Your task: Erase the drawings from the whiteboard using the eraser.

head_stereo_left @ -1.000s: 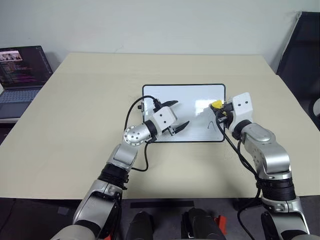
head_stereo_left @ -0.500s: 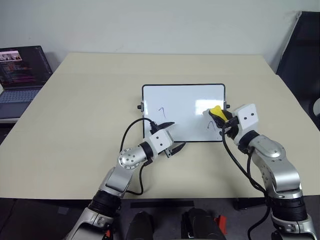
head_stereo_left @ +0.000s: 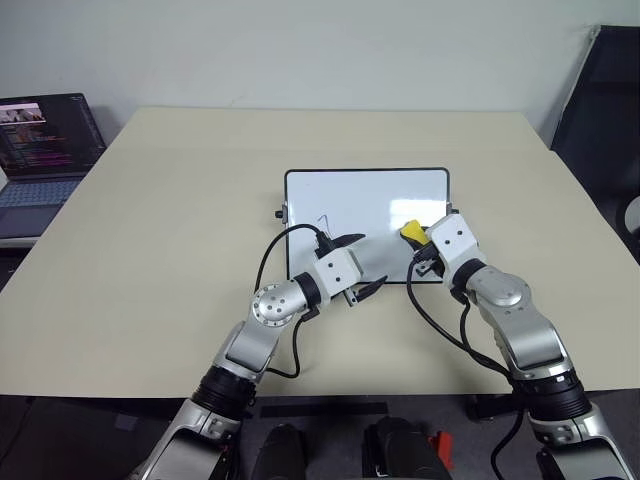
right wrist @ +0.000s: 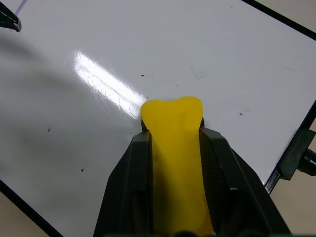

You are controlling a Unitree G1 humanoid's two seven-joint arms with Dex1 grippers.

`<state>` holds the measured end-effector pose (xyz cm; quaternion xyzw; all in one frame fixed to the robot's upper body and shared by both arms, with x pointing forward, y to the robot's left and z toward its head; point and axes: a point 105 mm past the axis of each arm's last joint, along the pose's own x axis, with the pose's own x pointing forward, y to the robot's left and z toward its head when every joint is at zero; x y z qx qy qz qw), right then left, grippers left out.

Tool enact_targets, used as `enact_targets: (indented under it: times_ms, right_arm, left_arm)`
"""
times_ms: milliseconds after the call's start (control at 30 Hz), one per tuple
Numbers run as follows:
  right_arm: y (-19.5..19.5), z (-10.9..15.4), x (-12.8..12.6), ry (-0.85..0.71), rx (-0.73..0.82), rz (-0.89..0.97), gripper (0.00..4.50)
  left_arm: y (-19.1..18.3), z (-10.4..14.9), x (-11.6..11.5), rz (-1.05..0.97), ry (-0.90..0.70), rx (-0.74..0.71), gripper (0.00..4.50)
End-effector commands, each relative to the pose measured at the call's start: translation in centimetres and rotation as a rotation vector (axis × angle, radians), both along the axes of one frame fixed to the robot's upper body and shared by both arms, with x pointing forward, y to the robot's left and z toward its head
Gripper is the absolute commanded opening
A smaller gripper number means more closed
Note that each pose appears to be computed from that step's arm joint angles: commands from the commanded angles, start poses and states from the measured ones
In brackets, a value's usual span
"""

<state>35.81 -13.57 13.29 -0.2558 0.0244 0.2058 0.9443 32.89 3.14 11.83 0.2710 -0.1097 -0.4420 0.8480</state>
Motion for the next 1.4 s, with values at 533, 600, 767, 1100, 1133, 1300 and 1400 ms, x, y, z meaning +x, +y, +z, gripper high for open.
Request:
enact_targets:
  times_ms: [533,600,767,1100,1133,1300,1400]
  right_arm:
    - [-5.6,-4.3,-3.1,0.194,-0.106,-0.123,0.96]
    - [-5.1,-3.0,-2.3,0.137,-0.067,-0.126,0.96]
    - [-3.3,0.2,-0.2,-0.008,0.005,-0.106,0.96]
    - [-1.0,0.7,1.0,-0.035,0.018,-0.061,0.96]
    - [-1.4,-0.1,0.7,0.0,-0.002,-0.067,0.96]
    - [-2.8,-2.5,-0.9,0.115,-0.055,-0.067,0.96]
    - [-2.7,-3.4,-1.8,0.158,-0.069,-0.044,0.96]
  left_arm:
    - [0.1,0.7,-0.4,-0.002,-0.019,-0.013,4.5]
    - [0.0,0.7,-0.4,-0.003,-0.02,-0.014,4.5]
    - [0.0,0.8,-0.3,-0.005,-0.023,-0.013,4.5]
    - [0.1,0.9,-0.3,0.0,-0.025,-0.012,4.5]
    - [0.1,0.9,-0.3,0.002,-0.025,-0.013,4.5]
    - [0.2,1.0,-0.2,0.009,-0.027,-0.015,4.5]
    - [0.2,1.0,-0.1,0.013,-0.028,-0.017,4.5]
